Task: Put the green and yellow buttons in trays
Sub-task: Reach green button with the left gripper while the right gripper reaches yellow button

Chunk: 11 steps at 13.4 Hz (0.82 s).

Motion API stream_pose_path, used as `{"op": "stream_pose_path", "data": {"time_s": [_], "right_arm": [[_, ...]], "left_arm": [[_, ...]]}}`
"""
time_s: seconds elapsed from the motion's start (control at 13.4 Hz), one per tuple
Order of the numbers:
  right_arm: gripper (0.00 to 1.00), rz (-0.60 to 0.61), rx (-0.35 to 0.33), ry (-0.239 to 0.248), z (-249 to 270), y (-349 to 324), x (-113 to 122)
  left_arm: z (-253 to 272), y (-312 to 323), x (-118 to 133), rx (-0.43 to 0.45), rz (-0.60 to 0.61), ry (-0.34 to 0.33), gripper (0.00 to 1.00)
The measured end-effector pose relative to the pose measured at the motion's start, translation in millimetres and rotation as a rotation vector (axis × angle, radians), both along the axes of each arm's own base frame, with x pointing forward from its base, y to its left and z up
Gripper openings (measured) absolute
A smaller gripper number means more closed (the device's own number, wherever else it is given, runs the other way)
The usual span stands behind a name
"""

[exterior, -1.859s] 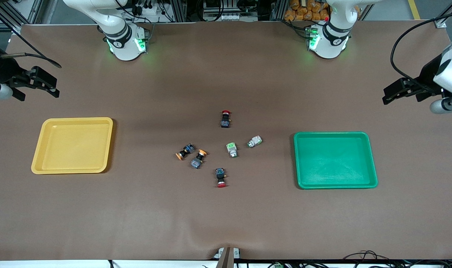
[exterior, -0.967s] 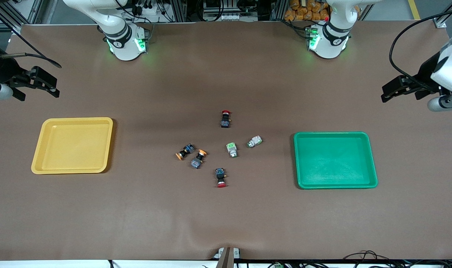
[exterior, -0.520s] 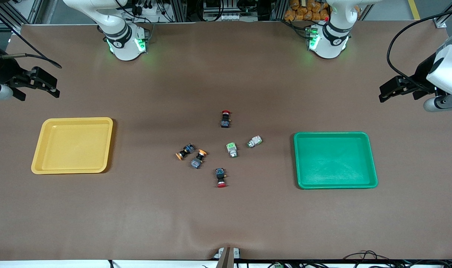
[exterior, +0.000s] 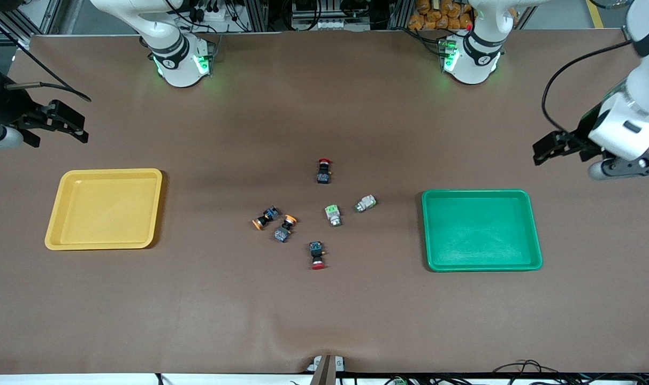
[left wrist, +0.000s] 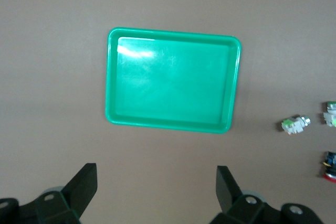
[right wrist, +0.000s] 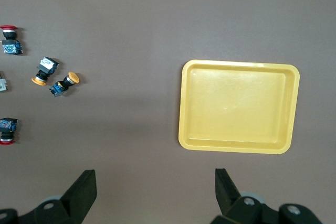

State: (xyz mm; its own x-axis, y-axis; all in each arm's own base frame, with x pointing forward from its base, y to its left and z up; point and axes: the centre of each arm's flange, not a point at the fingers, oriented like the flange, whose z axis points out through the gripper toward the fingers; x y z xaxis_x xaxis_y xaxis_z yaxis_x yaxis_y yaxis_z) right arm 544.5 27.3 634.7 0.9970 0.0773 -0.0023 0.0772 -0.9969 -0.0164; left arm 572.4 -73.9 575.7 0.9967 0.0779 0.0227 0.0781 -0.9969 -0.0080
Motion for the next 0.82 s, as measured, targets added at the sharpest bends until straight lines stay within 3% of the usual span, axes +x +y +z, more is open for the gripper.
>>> {"op": "stream_pose_path", "data": {"time_s": [0.52, 0.82], "right_arm": [[1.0, -0.002, -0.003, 0.052, -30, -1, 15], [1.0, -0.011, -0.009, 0.156, -96, -5, 45]], "left_arm": [[-66, 5, 0, -0.003, 0.007, -0.052, 1.0], [-103, 17, -2, -0.006, 0.025, -0.074, 1.0]]}}
